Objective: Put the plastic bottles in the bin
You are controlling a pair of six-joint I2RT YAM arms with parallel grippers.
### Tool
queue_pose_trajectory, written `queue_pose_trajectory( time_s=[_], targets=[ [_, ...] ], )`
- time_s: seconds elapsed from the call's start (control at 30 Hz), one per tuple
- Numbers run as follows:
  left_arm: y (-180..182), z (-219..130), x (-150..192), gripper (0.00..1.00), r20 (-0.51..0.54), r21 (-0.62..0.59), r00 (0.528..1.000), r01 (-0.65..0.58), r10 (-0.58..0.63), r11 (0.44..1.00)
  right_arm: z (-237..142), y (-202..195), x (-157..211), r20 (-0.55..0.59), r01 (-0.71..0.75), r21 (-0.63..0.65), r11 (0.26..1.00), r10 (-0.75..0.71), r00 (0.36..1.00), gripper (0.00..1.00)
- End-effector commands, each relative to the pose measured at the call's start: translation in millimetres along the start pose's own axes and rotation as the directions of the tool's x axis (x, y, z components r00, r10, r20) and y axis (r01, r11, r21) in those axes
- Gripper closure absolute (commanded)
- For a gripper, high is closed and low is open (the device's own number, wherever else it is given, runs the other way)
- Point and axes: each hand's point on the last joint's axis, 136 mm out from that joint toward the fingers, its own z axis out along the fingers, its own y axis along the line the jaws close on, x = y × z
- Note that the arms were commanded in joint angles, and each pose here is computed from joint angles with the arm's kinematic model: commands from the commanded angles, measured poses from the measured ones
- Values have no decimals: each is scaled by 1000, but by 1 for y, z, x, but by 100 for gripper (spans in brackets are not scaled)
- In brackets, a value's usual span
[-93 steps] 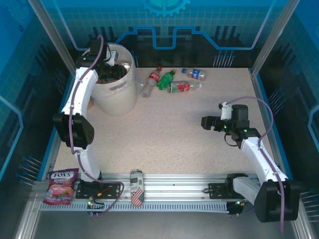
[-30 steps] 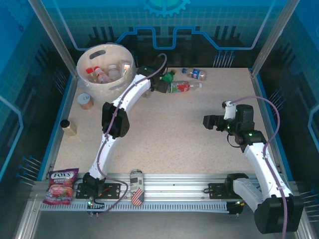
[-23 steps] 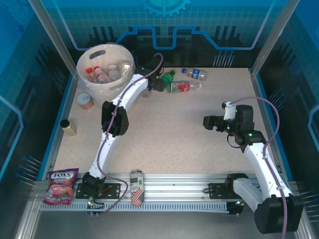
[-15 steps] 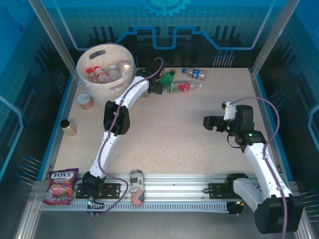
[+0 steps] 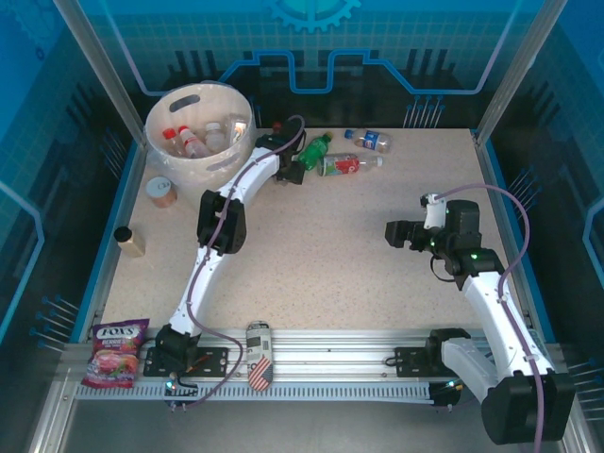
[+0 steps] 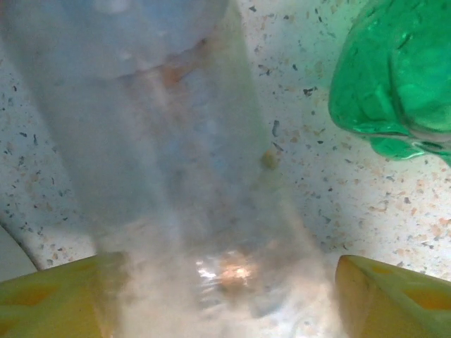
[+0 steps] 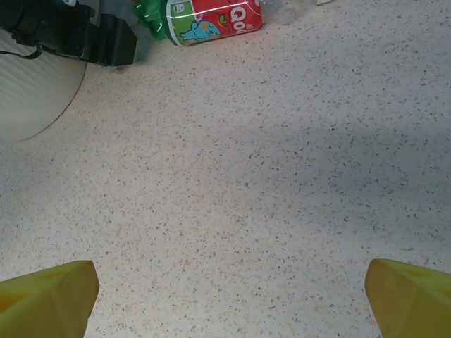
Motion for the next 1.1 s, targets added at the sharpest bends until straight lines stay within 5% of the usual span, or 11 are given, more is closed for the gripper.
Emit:
queue_pose_trajectory(
  time_s=[0.0, 0.43, 0.7, 1.07],
  targets=[
    [-3, -1, 1, 27, -7, 24, 1000, 23, -23, 999, -3, -2, 2, 1, 4, 5, 1000, -4, 1000, 2],
    [-6, -48, 24, 46, 4, 25, 1000, 14, -14, 1000, 0, -4, 4, -1, 5, 7, 1000, -5, 1000, 2],
    [-30, -109, 104, 46, 8, 96, 1000, 7, -7, 995, 8, -5, 3, -7, 7, 1, 1000, -7, 1000, 2],
    [-51, -127, 188, 46, -96, 130, 995, 30, -17, 991, 15, -4, 0, -3, 1, -20, 1000, -1, 1000, 2]
  ],
)
